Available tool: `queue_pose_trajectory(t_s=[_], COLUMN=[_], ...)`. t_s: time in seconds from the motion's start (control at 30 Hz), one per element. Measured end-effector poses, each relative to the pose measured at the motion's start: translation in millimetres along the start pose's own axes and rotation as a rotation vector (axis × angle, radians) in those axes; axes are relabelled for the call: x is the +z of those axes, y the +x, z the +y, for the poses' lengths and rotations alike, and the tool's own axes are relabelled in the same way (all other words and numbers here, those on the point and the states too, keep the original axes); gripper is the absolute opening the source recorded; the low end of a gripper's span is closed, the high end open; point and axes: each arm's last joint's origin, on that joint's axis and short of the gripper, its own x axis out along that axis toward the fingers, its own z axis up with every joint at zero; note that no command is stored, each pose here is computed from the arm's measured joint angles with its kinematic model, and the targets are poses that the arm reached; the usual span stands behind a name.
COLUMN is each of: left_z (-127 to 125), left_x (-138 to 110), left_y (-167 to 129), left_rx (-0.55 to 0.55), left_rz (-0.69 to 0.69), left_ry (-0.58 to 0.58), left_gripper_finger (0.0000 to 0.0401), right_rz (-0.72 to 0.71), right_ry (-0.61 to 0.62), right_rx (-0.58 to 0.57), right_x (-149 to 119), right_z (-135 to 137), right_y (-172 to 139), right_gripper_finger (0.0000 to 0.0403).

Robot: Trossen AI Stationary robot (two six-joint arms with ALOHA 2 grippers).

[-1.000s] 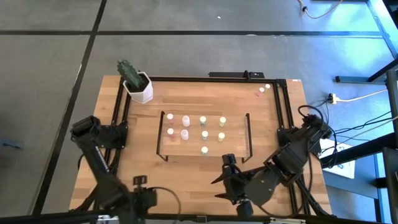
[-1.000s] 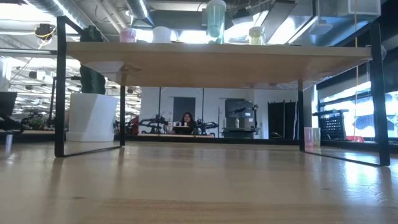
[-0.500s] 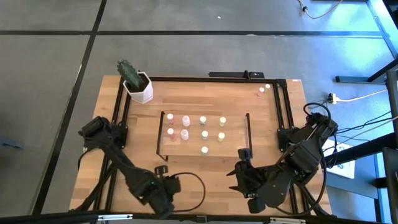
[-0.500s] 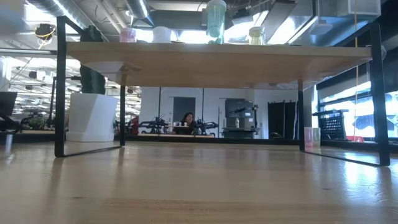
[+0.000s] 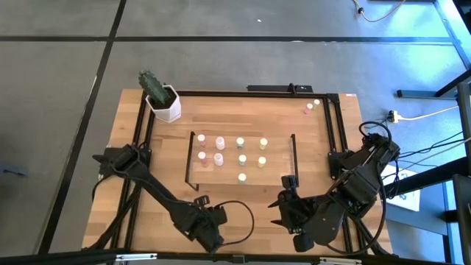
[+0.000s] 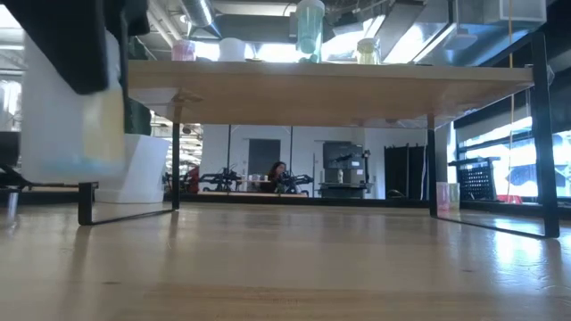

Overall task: Pick and place medicine bottles onto shelf by color
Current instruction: Put the white pill bottle on the shelf aligned with the other white pill bottles

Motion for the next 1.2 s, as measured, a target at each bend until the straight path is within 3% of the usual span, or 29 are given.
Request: queue_pose_trajectory(t_s=[0.73, 1.2], left_z=[5.1, -4.8], left_x=[7.8, 7.6], left_y=[4.7, 20.2], left_rx=[0.030, -0.030], left_rz=[-0.029, -0.023], left_ry=[-0.045, -0.085], left_gripper_finger=[0.0133, 0.0133], right_rz=[-0.005, -0.009], right_ry=[0.006, 0.008], right_rx=[0.002, 0.003], right_x=[0.6, 1.0], right_z=[0.2, 0.1], right_y=[0.0, 0.0], right_gripper_finger=[0.0183, 0.0183])
